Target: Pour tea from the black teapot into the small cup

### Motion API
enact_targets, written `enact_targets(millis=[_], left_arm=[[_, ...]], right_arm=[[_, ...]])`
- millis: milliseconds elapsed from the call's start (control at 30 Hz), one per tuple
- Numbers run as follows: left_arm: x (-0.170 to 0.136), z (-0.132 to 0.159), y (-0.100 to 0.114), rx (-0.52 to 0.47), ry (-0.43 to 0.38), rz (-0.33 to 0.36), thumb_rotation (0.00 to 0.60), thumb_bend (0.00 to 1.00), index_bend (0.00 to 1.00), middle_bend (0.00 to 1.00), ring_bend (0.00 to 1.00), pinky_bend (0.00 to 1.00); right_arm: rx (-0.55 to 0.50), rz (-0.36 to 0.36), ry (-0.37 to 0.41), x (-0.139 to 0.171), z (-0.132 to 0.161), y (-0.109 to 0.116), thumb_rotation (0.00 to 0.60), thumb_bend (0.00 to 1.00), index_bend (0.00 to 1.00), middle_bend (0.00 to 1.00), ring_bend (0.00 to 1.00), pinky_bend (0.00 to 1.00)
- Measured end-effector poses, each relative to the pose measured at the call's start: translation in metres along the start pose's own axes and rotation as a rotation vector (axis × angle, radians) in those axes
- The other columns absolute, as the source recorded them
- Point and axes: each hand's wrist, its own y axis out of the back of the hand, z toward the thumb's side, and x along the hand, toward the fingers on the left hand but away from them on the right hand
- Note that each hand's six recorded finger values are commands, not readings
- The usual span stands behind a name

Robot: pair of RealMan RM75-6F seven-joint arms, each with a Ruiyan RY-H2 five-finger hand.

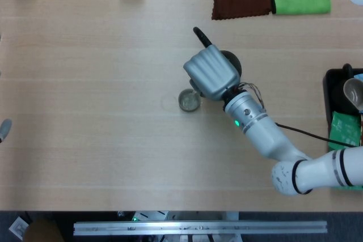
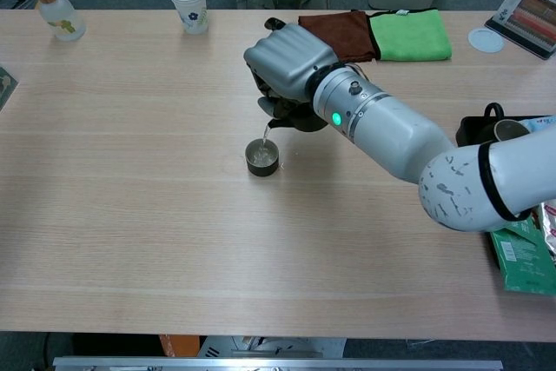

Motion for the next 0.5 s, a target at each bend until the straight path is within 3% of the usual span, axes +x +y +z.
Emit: enact_targets(millis=[500], left_arm=[[0.0005, -0.0035, -0.0026, -0.002, 0.011, -0.012, 0.6, 0.22, 0.15, 0.16, 0.18, 0.16]], right_arm=[[-0.047, -0.004, 0.003, 0.0035, 0.0028, -0.0028, 0.588, 0.45, 1.0, 0.9, 0.94, 0.06]])
